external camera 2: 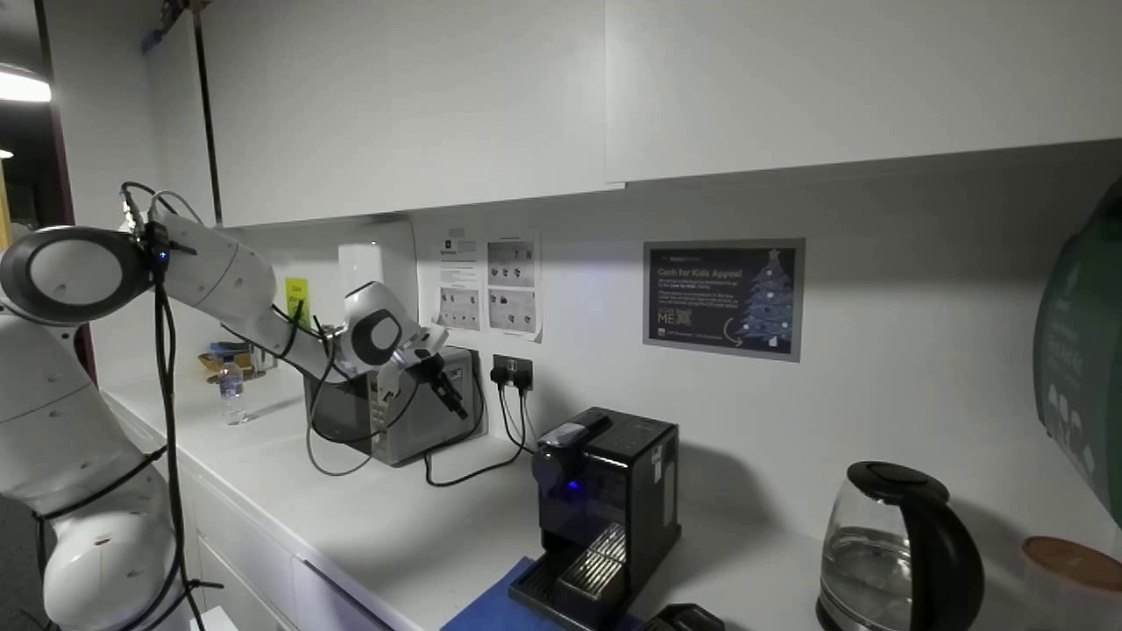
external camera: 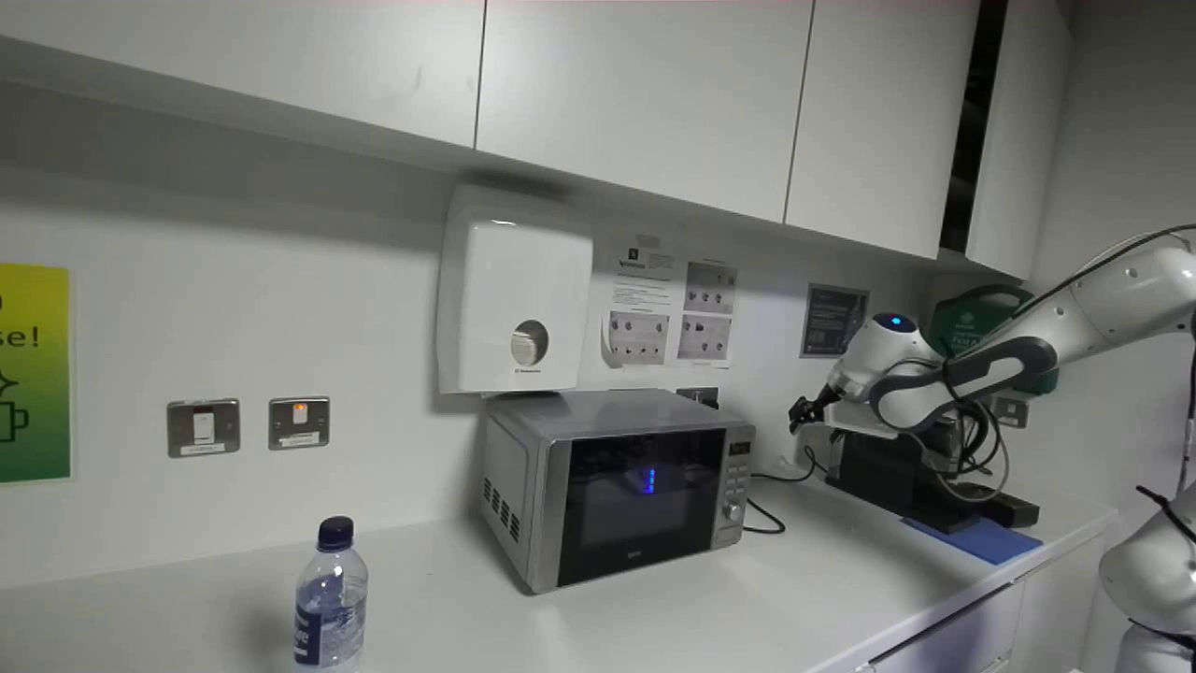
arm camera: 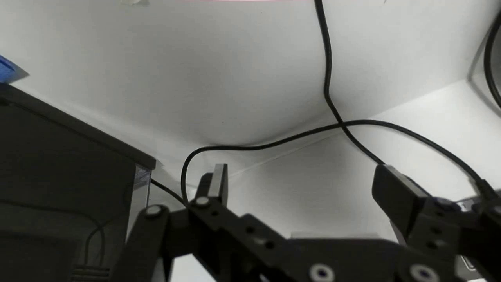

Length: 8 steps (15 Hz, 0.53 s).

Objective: Flip the socket's left switch

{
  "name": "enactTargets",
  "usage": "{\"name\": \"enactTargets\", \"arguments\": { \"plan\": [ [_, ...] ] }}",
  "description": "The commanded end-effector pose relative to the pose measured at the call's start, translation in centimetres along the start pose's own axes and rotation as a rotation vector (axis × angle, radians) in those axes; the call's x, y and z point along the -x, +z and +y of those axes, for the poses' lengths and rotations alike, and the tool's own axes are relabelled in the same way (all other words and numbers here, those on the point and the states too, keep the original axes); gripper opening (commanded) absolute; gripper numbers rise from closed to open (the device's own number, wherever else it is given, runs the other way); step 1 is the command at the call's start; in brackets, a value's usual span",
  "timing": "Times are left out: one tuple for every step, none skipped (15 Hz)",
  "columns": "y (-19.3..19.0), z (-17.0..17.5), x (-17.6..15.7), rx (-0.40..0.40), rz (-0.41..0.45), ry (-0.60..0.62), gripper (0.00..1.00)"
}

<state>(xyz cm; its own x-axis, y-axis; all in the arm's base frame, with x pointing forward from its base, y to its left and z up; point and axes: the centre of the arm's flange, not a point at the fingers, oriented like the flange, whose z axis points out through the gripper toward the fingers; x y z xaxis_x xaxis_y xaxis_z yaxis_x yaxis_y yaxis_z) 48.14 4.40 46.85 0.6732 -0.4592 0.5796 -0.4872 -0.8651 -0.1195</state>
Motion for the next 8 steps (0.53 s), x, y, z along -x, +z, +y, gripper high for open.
{"name": "enactTargets", "arguments": {
  "plan": [
    [0.6, -2.2, -1.9, 0.0, 0.075, 0.066, 1.0],
    [0.5, -2.6, -2.2, 0.003, 0.089, 0.08, 1.0],
    [0.4, -2.9, -2.7, 0.003, 0.104, 0.099, 1.0],
    [0.5, -3.2, -3.0, 0.005, 0.116, 0.117, 1.0],
    [0.7, -3.4, -3.4, 0.005, 0.127, 0.135, 1.0],
    [0.9, -3.5, -3.9, 0.009, 0.14, 0.157, 1.0],
    [1.2, -3.6, -4.3, 0.009, 0.143, 0.177, 1.0],
    [1.6, -3.7, -4.8, 0.011, 0.148, 0.194, 1.0]
  ]
}}
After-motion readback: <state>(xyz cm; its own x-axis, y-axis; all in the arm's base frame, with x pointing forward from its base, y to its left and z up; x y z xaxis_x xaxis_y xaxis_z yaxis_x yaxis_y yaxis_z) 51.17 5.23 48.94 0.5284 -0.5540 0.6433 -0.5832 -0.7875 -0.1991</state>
